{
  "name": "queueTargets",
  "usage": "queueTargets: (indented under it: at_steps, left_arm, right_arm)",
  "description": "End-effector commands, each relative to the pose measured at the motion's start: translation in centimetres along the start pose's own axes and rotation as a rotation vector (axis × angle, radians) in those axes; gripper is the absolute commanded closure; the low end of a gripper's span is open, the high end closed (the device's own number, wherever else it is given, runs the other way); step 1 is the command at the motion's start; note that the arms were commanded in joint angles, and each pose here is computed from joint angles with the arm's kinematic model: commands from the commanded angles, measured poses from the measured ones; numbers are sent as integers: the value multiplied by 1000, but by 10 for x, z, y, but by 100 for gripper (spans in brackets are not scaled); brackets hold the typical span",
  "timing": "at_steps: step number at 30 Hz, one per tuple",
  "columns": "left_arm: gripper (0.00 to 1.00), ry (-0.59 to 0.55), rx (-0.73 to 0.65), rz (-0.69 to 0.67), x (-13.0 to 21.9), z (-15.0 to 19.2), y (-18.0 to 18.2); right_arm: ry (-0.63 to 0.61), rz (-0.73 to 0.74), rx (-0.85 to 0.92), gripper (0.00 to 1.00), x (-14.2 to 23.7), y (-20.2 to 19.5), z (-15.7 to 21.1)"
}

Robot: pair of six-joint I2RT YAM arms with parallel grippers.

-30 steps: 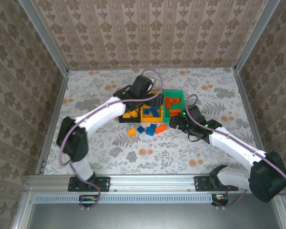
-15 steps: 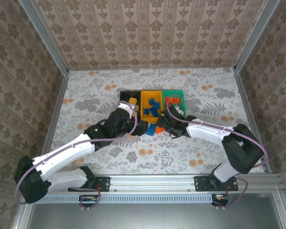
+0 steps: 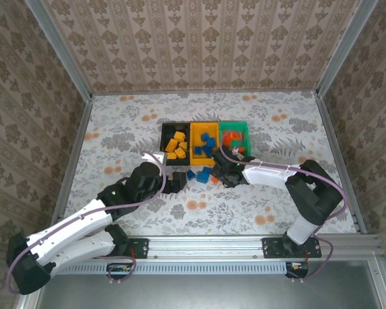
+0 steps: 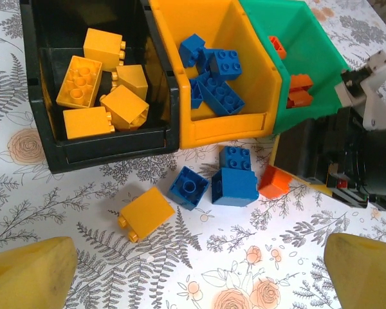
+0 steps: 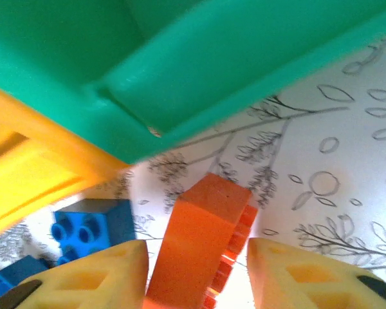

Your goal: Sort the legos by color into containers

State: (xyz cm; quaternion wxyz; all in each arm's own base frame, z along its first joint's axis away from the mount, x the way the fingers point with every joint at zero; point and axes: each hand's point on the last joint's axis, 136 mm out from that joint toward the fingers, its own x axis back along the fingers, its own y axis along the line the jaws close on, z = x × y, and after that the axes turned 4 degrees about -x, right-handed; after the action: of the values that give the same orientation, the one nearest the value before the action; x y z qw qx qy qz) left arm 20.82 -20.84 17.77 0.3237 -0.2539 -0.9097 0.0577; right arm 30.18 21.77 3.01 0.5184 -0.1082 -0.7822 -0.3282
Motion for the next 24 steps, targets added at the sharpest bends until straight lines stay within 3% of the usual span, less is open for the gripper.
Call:
queueTargets:
  at_steps: [1,10,18,24]
  left_arm:
    - [0,18,20,-42,1,7,11]
    - [0,45,32,-37,-2,17,13]
    - [0,87,44,-46,-6,33,18]
    - [0,119,75,-62,-10,49,25]
  right_arm:
    - [-3,71,-11,63,1,-28,5]
    - [-38,44,118,83,49,-44,-12]
    - [-122,-32,286,84,131,-36,-66]
    - [-145,-24,364,83,133,-2,-105]
